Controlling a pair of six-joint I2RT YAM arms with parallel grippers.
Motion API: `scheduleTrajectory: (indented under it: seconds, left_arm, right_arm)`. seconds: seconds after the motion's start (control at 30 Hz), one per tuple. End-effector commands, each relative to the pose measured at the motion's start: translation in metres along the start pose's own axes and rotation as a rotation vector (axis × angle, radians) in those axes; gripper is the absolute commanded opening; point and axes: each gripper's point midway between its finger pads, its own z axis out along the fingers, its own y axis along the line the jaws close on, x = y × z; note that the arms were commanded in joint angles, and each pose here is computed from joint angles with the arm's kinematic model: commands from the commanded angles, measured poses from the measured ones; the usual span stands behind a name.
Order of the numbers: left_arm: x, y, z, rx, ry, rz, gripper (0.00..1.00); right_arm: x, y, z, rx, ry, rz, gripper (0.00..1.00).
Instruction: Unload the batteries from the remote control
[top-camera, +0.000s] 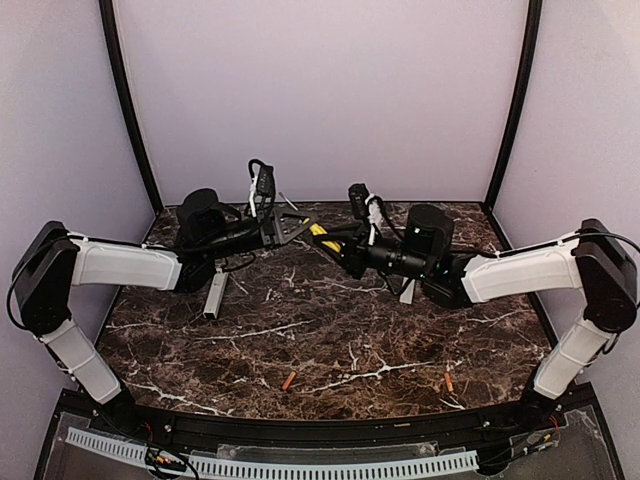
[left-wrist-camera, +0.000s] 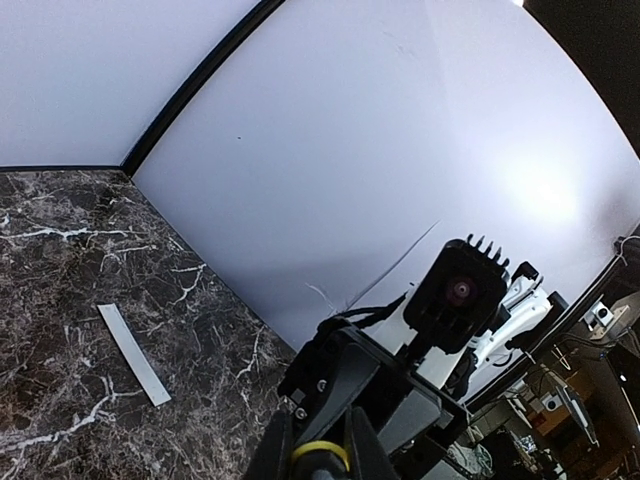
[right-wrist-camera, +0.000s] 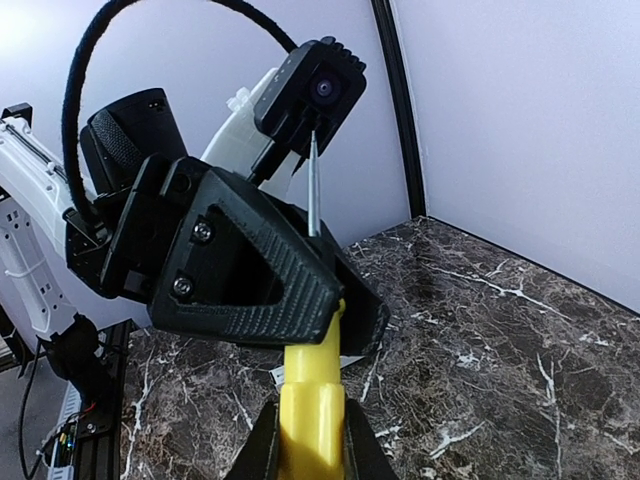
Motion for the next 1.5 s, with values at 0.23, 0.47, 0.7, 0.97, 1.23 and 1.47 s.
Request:
scheduleTrajectory:
  seconds: [0.23, 0.47, 0.7, 0.97, 1.23, 1.47]
  left_arm:
    - [-0.005, -0.004, 0.004, -0.05, 0.033, 0.015, 0.0]
    - [0.002, 0.013, -0.011, -0.217, 0.122, 0.02, 0.0]
    - [0.015, 0.06, -0.052, -0.542, 0.29, 0.009, 0.0]
    - [0.025, 0.11, -0.107, -0.864, 0.467, -0.06, 0.0]
    - [0.059, 0.153, -0.14, -1.085, 0.69, -0.134, 0.0]
    - [0.08, 0.18, -0.159, -1.2, 0.783, -0.164, 0.0]
  right_arm:
    - [-0.011, -0.005, 0.003, 0.065, -0.018, -0.027, 0.85]
    - [-0.002, -0.021, -0.012, 0.174, 0.033, -0.096, 0.99]
    - [0.008, -0.041, -0.038, 0.296, 0.098, -0.19, 0.99]
    - [0.015, -0.07, -0.073, 0.435, 0.156, -0.204, 0.99]
    - [0.02, -0.08, -0.091, 0.487, 0.187, -0.196, 0.99]
    - [0.02, -0.08, -0.098, 0.5, 0.188, -0.197, 0.99]
